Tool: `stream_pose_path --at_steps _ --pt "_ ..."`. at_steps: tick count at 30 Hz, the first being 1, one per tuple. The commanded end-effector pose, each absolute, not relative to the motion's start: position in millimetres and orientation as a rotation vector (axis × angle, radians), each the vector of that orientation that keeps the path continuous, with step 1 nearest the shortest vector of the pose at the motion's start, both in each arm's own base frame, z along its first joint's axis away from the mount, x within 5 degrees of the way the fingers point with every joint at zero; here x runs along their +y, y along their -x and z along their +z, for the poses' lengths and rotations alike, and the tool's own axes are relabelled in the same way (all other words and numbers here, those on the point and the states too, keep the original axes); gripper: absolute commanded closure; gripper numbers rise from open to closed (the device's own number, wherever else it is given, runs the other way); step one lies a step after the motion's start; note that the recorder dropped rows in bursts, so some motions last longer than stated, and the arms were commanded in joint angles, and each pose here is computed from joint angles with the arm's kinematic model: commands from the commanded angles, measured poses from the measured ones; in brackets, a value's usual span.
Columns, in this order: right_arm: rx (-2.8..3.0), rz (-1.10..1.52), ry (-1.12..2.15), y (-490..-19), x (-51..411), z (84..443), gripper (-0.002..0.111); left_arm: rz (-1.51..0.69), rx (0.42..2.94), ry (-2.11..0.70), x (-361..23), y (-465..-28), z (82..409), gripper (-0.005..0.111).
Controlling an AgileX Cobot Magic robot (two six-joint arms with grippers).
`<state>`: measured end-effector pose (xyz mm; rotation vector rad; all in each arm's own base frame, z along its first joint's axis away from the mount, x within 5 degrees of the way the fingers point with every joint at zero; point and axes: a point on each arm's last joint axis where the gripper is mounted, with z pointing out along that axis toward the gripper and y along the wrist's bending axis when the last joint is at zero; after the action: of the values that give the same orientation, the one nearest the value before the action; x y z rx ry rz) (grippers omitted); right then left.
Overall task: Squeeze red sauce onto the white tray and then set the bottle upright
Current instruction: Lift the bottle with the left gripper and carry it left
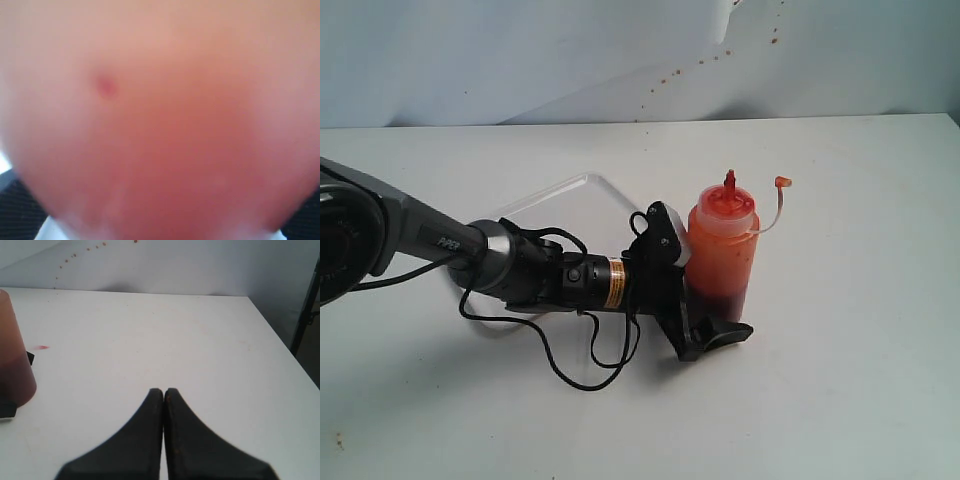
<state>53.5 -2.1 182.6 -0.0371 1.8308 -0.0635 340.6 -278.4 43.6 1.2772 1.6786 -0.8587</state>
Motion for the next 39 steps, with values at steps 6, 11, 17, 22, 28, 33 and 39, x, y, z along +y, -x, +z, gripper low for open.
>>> stream_pose_path --at_steps 6,11,17,22,28,33,39 --pt "1.824 -0.079 0.037 -53.5 -2.8 182.5 0.108 -0.882 1.655 -1.273 -282.0 -339.4 47.9 0.002" --pt "1.824 -0.079 0.037 -53.5 -2.8 182.5 0.108 -0.928 1.624 -1.23 -284.0 -339.4 52.6 0.002" --pt "1.824 -0.079 0.037 -53.5 -2.8 182.5 0.108 -0.877 1.712 -1.098 -282.3 -348.0 51.8 0.003" --pt "1.824 -0.079 0.037 -53.5 -2.8 182.5 0.108 -0.856 1.737 -1.11 -281.4 -348.1 49.4 0.027" --pt "1.824 -0.079 0.037 -53.5 -2.8 182.5 0.108 -0.87 1.711 -1.183 -282.4 -343.7 49.1 0.106" --pt "1.824 -0.079 0.037 -53.5 -2.8 182.5 0.108 -0.865 1.655 -1.24 -281.6 -344.6 75.9 0.106" --pt "1.824 -0.079 0.037 -53.5 -2.8 182.5 0.108 -0.958 1.733 -1.188 -252.4 -339.4 162.5 0.107"
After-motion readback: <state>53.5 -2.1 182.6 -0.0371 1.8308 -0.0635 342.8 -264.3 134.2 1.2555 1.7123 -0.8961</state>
